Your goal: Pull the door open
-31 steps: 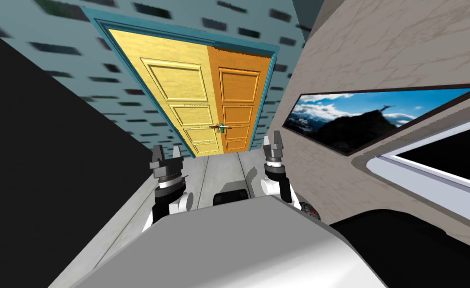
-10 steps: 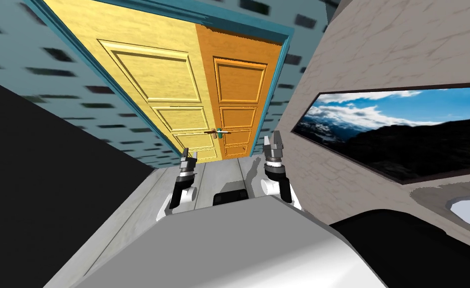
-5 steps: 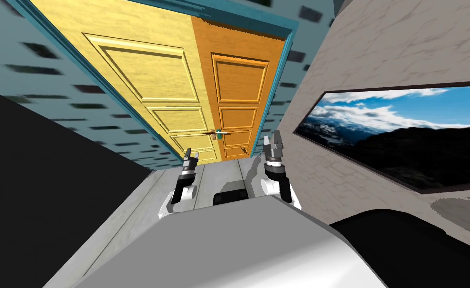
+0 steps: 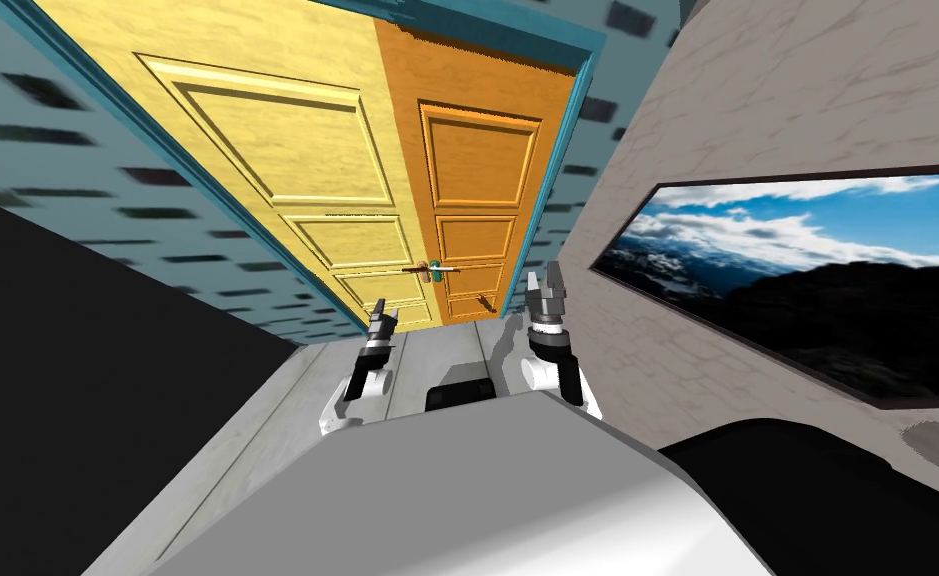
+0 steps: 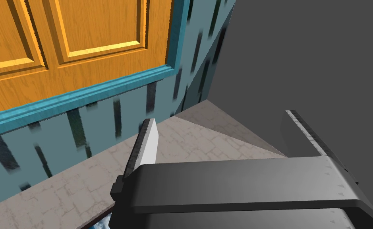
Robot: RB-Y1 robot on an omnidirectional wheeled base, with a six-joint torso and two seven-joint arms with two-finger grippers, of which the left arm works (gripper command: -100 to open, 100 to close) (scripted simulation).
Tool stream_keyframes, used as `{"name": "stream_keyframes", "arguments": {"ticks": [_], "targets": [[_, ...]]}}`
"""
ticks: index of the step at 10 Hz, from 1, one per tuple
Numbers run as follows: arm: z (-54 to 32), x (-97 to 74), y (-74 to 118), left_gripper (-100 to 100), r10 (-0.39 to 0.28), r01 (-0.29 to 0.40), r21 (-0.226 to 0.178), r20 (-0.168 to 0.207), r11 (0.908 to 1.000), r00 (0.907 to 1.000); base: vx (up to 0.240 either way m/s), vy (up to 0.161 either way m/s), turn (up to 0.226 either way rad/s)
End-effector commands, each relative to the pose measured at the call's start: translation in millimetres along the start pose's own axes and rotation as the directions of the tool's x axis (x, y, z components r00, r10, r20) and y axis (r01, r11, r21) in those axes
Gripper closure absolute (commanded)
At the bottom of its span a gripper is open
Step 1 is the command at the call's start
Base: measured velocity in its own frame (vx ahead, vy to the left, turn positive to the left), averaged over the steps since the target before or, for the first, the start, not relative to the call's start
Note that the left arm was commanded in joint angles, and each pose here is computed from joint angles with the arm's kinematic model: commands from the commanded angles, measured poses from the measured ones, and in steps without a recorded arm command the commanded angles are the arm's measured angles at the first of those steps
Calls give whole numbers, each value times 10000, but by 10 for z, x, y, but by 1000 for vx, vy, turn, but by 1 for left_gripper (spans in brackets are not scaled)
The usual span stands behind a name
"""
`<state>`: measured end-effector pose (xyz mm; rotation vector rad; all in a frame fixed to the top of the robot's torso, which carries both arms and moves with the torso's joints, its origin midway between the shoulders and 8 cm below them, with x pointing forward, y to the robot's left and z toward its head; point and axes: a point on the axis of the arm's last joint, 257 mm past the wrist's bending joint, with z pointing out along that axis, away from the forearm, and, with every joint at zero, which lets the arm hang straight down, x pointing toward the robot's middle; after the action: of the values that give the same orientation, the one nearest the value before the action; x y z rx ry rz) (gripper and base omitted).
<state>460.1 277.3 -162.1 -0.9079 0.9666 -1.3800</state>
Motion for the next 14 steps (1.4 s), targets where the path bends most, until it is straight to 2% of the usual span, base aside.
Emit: {"name": "stream_keyframes", "arguments": {"ticks": [1, 7, 14], "targets": [[26, -25, 121, -100, -28, 28, -258, 1, 9997, 10000, 109, -16, 2], [89, -189, 512, -100, -61, 68, -1130, 64, 9936, 10000, 98, -18, -2], [141, -411, 893, -100, -43, 91, -2028, 245, 9792, 9997, 98, -19, -1]]}}
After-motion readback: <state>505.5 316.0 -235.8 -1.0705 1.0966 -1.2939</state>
